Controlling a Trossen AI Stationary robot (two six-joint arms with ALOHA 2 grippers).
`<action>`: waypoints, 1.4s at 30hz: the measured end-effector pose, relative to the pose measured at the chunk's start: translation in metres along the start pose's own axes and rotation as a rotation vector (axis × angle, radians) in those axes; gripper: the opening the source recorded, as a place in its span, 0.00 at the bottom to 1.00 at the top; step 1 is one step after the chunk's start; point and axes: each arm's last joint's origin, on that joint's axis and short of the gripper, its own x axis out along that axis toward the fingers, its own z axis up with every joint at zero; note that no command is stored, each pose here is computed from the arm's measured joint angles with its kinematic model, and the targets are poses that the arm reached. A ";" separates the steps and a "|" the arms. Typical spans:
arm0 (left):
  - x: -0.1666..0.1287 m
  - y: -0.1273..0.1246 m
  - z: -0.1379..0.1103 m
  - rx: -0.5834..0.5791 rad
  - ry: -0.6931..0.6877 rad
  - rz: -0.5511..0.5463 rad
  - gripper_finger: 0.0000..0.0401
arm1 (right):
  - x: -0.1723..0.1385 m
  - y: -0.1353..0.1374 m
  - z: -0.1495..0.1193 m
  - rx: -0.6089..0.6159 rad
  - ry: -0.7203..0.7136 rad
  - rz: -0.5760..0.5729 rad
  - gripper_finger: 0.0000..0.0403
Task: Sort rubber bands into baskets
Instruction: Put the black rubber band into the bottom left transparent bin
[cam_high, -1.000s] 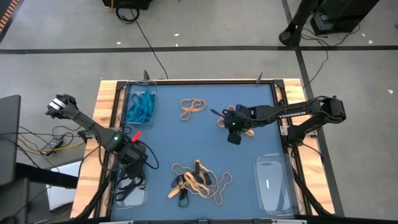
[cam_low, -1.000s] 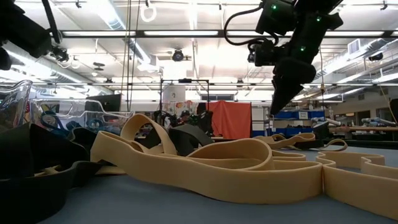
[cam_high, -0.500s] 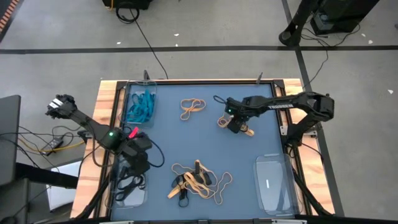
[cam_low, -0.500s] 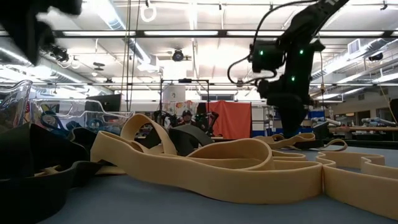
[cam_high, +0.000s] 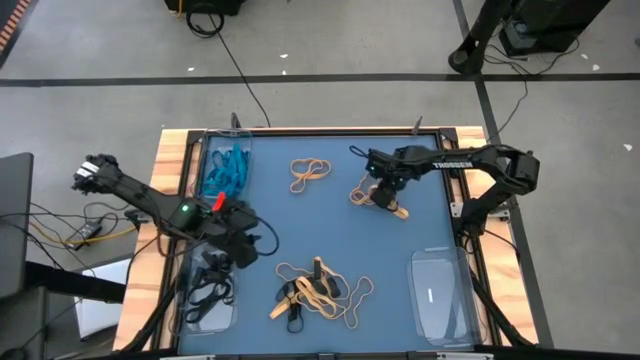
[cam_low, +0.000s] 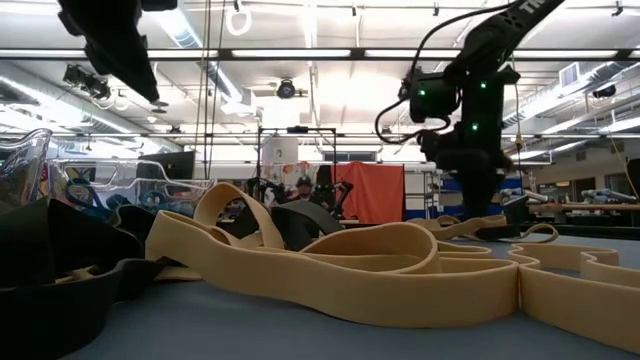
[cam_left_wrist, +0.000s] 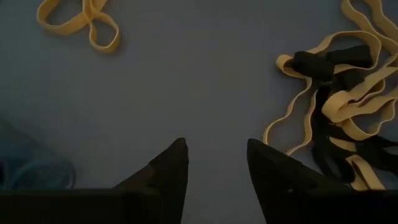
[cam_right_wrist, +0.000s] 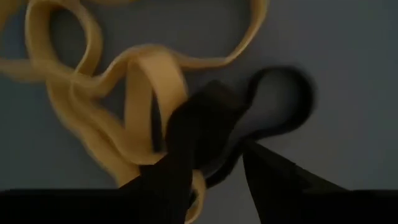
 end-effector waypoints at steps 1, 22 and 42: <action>0.002 0.000 0.000 0.004 -0.007 -0.003 0.42 | 0.001 0.000 -0.002 -0.002 0.011 0.013 0.37; 0.055 0.008 -0.005 0.038 -0.237 -0.101 0.42 | 0.005 0.007 -0.003 -0.026 -0.001 0.073 0.09; 0.101 -0.002 -0.006 0.137 -0.786 -0.082 0.42 | -0.014 0.082 -0.010 -0.234 -0.236 0.264 0.01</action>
